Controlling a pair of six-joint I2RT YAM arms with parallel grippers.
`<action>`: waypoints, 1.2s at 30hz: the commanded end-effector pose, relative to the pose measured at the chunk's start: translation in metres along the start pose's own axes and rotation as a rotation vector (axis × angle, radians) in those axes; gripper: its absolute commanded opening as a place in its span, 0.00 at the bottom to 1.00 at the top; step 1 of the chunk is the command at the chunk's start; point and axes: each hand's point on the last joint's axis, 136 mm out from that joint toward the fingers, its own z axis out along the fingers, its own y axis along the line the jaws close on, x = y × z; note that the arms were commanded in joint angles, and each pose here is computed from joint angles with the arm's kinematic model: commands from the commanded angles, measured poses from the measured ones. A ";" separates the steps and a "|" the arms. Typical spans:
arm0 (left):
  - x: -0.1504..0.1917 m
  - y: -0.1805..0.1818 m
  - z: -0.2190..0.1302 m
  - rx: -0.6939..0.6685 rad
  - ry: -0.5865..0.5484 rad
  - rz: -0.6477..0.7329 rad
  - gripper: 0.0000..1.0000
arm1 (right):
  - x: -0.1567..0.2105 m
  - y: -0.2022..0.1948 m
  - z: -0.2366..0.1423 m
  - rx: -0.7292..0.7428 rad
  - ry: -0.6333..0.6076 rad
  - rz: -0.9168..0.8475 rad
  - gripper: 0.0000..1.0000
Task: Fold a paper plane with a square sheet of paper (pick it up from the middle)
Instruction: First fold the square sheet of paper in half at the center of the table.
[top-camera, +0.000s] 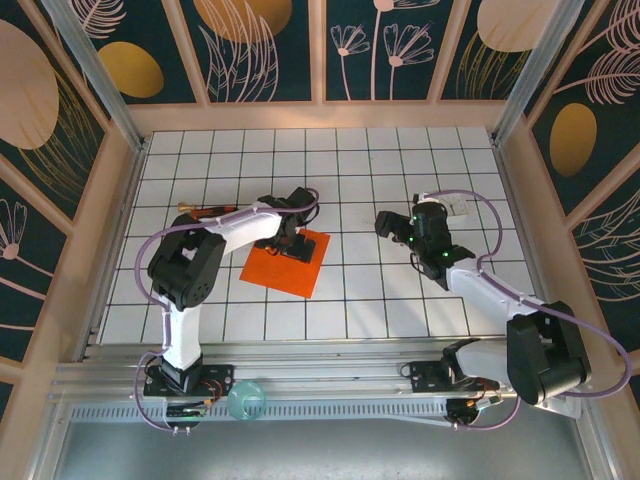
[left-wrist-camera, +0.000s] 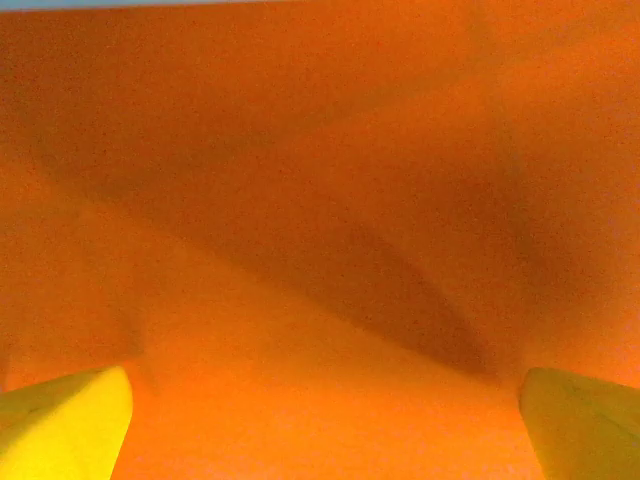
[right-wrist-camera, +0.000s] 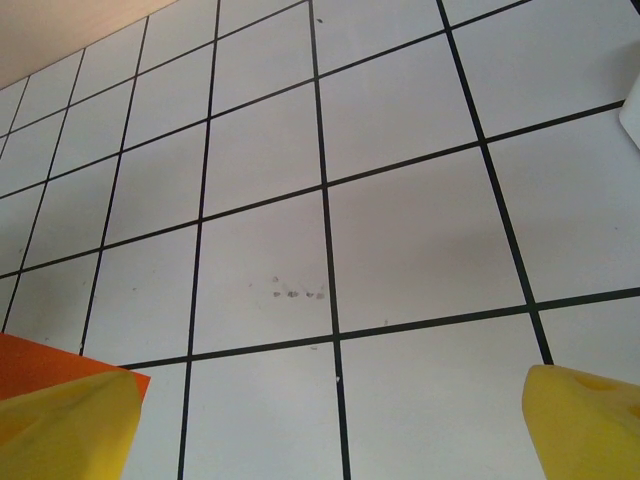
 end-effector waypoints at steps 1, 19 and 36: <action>0.016 0.004 0.011 0.014 0.062 -0.008 0.99 | 0.004 -0.005 0.003 -0.003 -0.002 0.002 0.98; 0.037 0.003 0.028 0.040 0.123 -0.011 0.95 | 0.010 -0.014 0.005 0.012 0.012 0.020 0.98; 0.022 -0.018 0.006 0.182 0.037 -0.060 0.78 | 0.010 -0.014 0.001 0.012 0.015 0.035 0.98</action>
